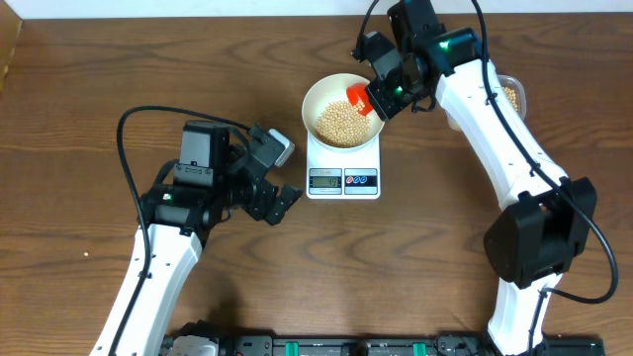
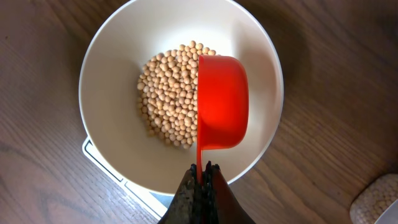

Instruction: Scoop item into bowl and weigh 50g on scale

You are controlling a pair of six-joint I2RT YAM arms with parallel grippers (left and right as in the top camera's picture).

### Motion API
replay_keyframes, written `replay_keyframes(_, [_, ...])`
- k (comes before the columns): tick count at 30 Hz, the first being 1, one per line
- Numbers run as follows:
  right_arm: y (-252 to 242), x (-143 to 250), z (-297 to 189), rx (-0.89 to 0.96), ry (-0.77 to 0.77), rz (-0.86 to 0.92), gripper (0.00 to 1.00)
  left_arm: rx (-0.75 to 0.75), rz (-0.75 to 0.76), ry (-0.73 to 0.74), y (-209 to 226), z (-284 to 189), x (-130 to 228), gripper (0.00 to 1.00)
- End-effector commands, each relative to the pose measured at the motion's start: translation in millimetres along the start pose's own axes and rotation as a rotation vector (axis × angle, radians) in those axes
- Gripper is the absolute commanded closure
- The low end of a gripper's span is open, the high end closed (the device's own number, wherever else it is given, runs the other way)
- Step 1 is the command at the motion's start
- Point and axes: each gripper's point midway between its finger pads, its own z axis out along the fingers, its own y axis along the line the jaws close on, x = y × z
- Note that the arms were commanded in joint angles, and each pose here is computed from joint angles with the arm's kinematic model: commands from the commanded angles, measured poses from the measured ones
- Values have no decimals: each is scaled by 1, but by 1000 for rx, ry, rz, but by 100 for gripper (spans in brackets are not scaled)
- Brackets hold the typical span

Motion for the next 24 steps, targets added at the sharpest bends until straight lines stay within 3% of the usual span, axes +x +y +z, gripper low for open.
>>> replay_keyframes(1, [6,-12,-19,10,-51,-35,99,0,8,10,0,2,3,7])
replay_keyframes(24, [2,-11,-20,20,-46,-30,99,0,8,10,0,2,3,7])
